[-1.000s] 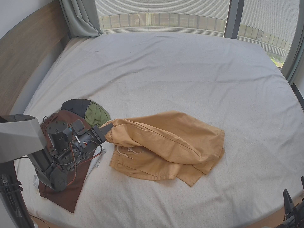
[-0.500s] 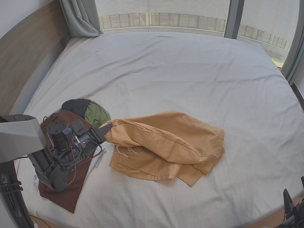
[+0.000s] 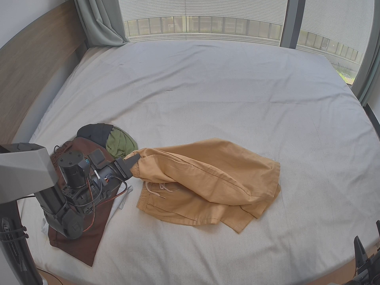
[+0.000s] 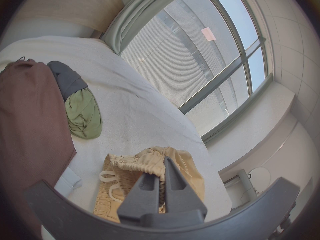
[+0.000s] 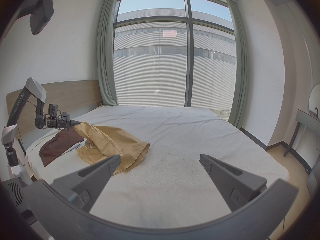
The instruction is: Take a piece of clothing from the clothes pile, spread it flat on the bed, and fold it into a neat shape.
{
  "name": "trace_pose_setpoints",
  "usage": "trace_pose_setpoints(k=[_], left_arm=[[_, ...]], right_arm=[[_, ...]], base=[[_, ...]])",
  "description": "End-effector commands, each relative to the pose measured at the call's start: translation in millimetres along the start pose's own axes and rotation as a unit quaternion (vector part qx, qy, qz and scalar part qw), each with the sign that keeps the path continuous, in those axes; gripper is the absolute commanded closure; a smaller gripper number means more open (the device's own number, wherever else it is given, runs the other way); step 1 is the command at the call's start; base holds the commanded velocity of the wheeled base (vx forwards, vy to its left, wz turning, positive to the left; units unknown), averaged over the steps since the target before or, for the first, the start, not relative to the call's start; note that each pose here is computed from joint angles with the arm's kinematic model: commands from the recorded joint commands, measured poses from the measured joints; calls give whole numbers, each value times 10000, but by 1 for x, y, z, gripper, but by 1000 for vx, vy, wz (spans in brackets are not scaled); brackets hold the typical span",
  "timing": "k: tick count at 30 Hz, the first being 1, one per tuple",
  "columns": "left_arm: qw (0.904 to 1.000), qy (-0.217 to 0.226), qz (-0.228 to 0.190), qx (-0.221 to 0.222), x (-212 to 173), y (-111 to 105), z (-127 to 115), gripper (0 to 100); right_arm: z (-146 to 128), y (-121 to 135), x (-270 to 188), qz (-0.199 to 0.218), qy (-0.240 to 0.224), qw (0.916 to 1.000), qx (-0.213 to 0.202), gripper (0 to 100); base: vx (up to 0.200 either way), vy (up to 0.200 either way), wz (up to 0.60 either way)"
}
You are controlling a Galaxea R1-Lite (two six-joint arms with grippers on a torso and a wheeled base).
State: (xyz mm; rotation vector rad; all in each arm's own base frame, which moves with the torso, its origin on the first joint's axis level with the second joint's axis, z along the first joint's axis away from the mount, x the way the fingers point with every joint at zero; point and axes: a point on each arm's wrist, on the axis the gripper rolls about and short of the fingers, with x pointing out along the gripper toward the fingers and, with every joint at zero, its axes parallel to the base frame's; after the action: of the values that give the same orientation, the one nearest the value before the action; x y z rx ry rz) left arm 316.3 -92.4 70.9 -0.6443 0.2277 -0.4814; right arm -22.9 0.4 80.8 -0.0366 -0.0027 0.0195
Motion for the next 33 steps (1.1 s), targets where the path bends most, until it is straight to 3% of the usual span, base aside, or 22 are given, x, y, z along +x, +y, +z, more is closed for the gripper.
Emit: trace_pose_setpoints(k=[1,18,31,33], left_arm=[[9999,5,23,112,-1,1,0,100],[9988,-98,336,350,12,8,-11,100],[9987,-106,348,365,11,8,-10,100],[9987,-118,340,368,11,7,-10,100]], right_arm=[[-5,0,0,2,-4,10000,-1,0],[-5,0,0,-14,-3,10000,-9,0],[-4,0,-1,95,39,9999,-23,0],[4,1,-2,140,-178,9997,-53,0]], base=[[0,0,0],[0,0,0],[0,0,0],[0,0,0]])
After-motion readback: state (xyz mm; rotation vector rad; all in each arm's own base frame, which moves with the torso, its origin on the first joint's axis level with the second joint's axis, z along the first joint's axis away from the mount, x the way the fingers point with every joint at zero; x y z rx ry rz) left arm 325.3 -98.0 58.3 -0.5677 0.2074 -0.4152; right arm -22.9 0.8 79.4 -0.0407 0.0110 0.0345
